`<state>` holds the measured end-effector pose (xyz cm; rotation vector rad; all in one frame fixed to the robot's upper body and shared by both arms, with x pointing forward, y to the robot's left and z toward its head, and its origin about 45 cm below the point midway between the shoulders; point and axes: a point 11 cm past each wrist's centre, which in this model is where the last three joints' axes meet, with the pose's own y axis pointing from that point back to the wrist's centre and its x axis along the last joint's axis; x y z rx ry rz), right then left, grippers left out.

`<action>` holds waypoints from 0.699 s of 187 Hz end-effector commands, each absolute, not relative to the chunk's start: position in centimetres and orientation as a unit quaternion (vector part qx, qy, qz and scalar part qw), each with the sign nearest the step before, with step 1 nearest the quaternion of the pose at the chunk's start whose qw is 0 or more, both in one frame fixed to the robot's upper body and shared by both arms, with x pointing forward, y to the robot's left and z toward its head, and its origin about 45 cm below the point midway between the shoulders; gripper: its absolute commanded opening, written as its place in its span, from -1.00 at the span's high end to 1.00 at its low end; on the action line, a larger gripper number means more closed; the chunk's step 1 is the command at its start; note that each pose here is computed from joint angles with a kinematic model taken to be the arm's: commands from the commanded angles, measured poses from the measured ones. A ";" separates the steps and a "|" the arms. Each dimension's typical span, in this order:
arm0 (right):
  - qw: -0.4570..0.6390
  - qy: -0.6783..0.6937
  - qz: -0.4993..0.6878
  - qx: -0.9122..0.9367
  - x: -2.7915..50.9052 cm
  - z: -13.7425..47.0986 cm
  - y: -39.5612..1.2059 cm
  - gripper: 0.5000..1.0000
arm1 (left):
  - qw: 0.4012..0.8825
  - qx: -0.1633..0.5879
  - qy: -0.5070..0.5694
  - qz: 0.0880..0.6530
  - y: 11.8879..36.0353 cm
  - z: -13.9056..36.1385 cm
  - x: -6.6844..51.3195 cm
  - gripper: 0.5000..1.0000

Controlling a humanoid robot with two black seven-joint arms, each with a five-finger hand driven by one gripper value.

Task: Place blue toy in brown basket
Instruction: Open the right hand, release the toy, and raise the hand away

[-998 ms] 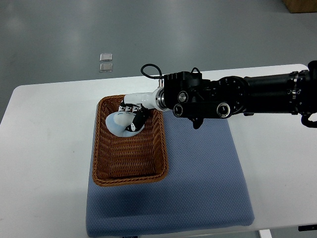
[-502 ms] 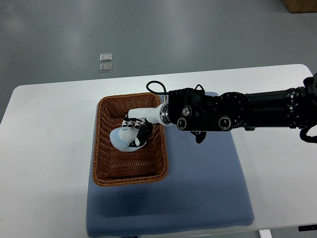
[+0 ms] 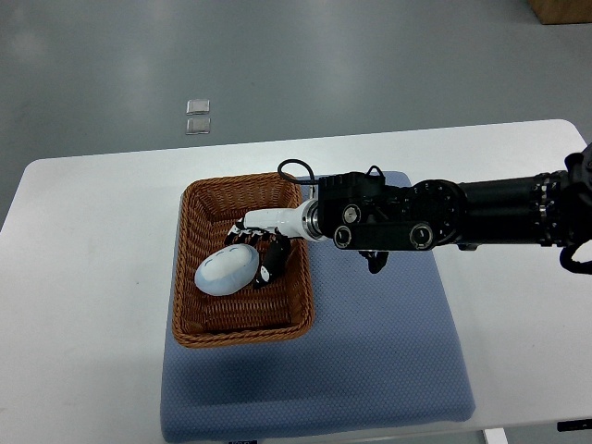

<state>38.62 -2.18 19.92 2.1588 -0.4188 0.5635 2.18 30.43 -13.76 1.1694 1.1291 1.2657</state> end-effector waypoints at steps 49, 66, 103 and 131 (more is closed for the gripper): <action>0.391 -0.152 0.231 0.878 39.3 24.0 0.0 -0.58 | 0.513 0.488 0.469 0.528 30.6 -13.8 2.2 -1.00; 0.370 -0.159 0.228 0.886 39.6 25.5 0.8 -0.58 | 0.513 0.488 0.468 0.528 30.6 -13.8 2.2 -1.00; 0.306 -0.219 0.191 0.907 41.7 28.7 0.0 -0.58 | 0.513 0.488 0.468 0.528 30.6 -13.8 2.2 -1.00; 0.236 -0.310 0.111 0.914 44.7 28.7 -4.6 -0.58 | 0.513 0.489 0.468 0.528 30.6 -13.8 2.2 -1.00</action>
